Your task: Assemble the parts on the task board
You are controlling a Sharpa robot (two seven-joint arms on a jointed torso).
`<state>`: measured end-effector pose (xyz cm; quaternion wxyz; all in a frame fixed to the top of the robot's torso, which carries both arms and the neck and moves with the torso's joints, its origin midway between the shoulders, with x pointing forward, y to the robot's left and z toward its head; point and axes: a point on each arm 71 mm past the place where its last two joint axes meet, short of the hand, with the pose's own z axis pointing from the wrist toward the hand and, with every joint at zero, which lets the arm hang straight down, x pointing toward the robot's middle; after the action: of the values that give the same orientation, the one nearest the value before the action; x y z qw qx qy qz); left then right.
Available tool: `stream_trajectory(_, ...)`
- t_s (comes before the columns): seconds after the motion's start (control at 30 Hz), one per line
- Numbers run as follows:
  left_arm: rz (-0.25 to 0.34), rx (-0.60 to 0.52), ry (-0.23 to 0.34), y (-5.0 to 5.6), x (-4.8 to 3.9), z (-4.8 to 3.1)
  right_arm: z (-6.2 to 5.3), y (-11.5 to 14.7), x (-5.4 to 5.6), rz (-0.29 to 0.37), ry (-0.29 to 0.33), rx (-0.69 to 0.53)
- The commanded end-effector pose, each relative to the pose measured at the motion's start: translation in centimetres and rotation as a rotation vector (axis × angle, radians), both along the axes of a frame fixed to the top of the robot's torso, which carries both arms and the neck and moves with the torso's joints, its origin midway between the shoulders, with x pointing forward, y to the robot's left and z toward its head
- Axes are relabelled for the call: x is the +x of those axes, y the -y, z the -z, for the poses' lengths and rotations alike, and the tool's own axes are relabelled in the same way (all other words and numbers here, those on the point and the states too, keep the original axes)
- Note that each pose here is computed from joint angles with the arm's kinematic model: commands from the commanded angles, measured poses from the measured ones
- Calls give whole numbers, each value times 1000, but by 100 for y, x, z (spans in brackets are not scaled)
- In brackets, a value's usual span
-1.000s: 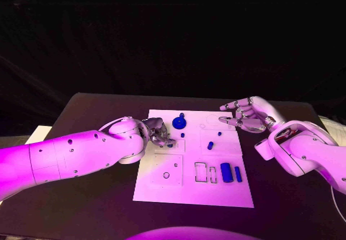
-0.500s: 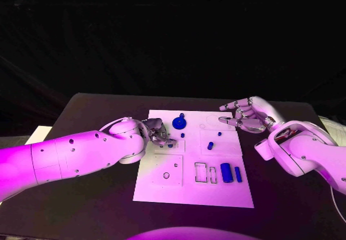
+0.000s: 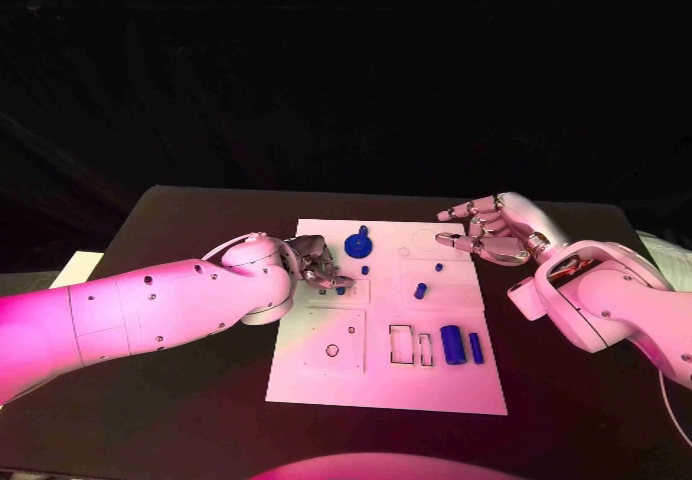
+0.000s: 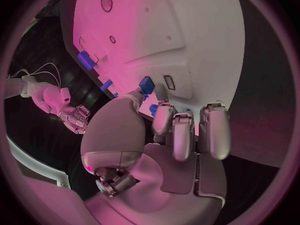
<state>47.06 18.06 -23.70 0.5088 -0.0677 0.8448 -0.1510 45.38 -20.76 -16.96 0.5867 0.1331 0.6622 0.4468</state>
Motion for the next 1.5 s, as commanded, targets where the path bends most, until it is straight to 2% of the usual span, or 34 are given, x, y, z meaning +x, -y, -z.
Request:
stream_trajectory(0.03,-1,5,-26,3,-10,29,6,-15,-8,-14,-7,-1)
stream_trajectory(0.37,-11,-30,-16,-9,-19,6,10,-7,-3,-12,-8,-1)
stream_trajectory(0.73,-42,-87,10,-42,23,-100,25,4,12,-7,-11,-3)
stream_trajectory(0.87,-65,-124,-3,-69,56,-175,37,10,19,-4,-13,-5)
stream_trajectory(1.03,-93,-176,-55,-129,112,-337,54,12,29,-2,-16,-6)
stream_trajectory(1.13,-89,-164,-86,-166,166,-435,61,6,34,-2,-18,-6)
stream_trajectory(1.23,-78,-114,-135,-233,256,-514,67,2,39,-2,-19,-7)
stream_trajectory(1.33,-71,-58,-186,-306,361,-546,73,1,43,-1,-20,-7)
stream_trajectory(1.5,-73,-9,-215,-367,552,-574,78,3,49,1,-21,-8)
